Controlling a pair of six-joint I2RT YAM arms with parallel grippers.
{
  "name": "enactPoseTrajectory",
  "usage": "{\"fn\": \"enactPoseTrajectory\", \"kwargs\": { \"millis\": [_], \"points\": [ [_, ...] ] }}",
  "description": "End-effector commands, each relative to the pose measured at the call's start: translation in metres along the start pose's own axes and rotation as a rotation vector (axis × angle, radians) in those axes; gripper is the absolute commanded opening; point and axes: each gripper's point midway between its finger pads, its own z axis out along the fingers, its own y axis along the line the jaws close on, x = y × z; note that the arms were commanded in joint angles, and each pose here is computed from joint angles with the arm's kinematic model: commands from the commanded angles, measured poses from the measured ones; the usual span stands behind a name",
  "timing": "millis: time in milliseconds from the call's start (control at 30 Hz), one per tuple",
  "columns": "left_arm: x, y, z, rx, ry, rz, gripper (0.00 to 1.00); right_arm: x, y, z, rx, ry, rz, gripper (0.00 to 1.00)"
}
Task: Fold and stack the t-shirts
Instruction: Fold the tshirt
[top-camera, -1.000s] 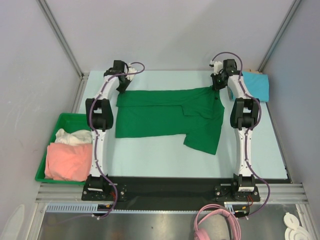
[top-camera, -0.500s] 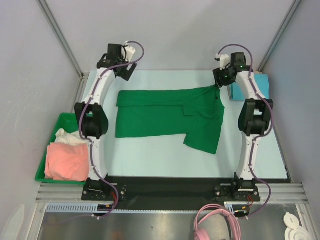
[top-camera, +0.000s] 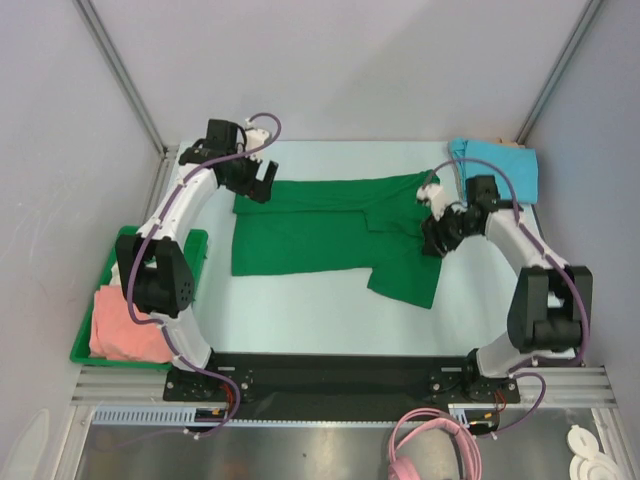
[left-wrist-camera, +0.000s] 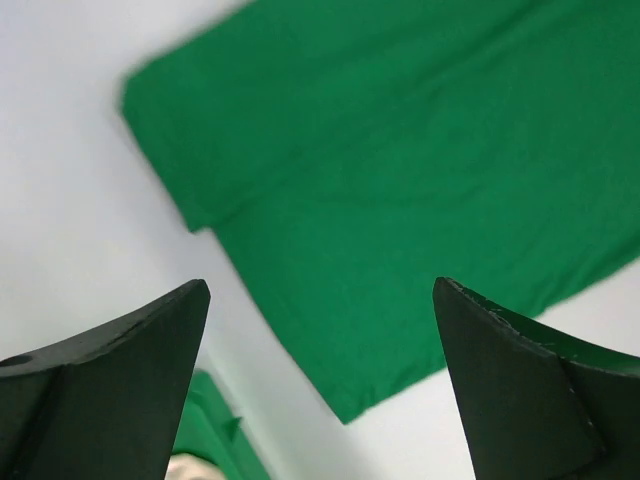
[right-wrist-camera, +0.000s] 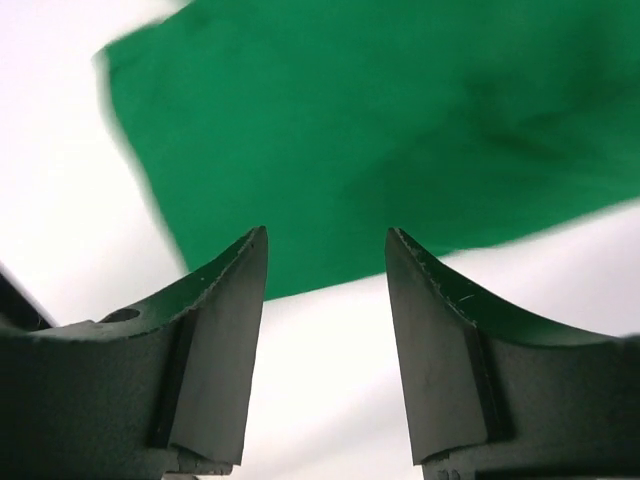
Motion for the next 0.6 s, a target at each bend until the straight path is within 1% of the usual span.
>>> {"fn": "enactPoseTrajectory", "kwargs": {
  "millis": [0,33,67,100,167,200,233,333,500,567],
  "points": [
    [0.004,-0.028,-0.022,0.115,-0.043,-0.018,1.0,0.01,0.05,-0.005,-0.112,-0.024,-0.254,0.55],
    [0.013,-0.03,-0.019,0.131,-0.024,0.005,1.0,0.014,0.06,-0.007,-0.106,0.003,-0.292,0.54],
    [0.017,-0.032,-0.02,0.142,-0.017,0.013,0.98,0.03,0.067,-0.005,-0.119,0.04,-0.303,0.53],
    [0.027,-0.033,-0.02,0.146,0.013,0.018,0.93,0.039,0.072,-0.008,-0.105,0.082,-0.331,0.51],
    [0.038,-0.036,-0.02,0.15,0.05,0.002,0.89,0.053,0.077,-0.01,-0.089,0.13,-0.354,0.51],
    [0.045,-0.037,-0.02,0.153,0.069,0.002,0.85,0.069,0.083,-0.012,-0.112,0.164,-0.374,0.5],
    [0.064,-0.037,-0.016,0.146,0.118,0.003,0.78,0.074,0.087,-0.016,-0.112,0.17,-0.413,0.49],
    [0.099,-0.027,-0.005,0.084,0.2,0.015,0.74,0.099,0.097,-0.021,-0.125,0.203,-0.513,0.5],
    [0.127,-0.008,-0.003,0.009,0.246,0.078,0.75,0.123,0.111,-0.023,-0.151,0.221,-0.592,0.49],
    [0.127,-0.007,-0.004,0.028,0.225,0.074,0.75,0.129,0.115,-0.022,-0.157,0.236,-0.609,0.49]
  ]
}}
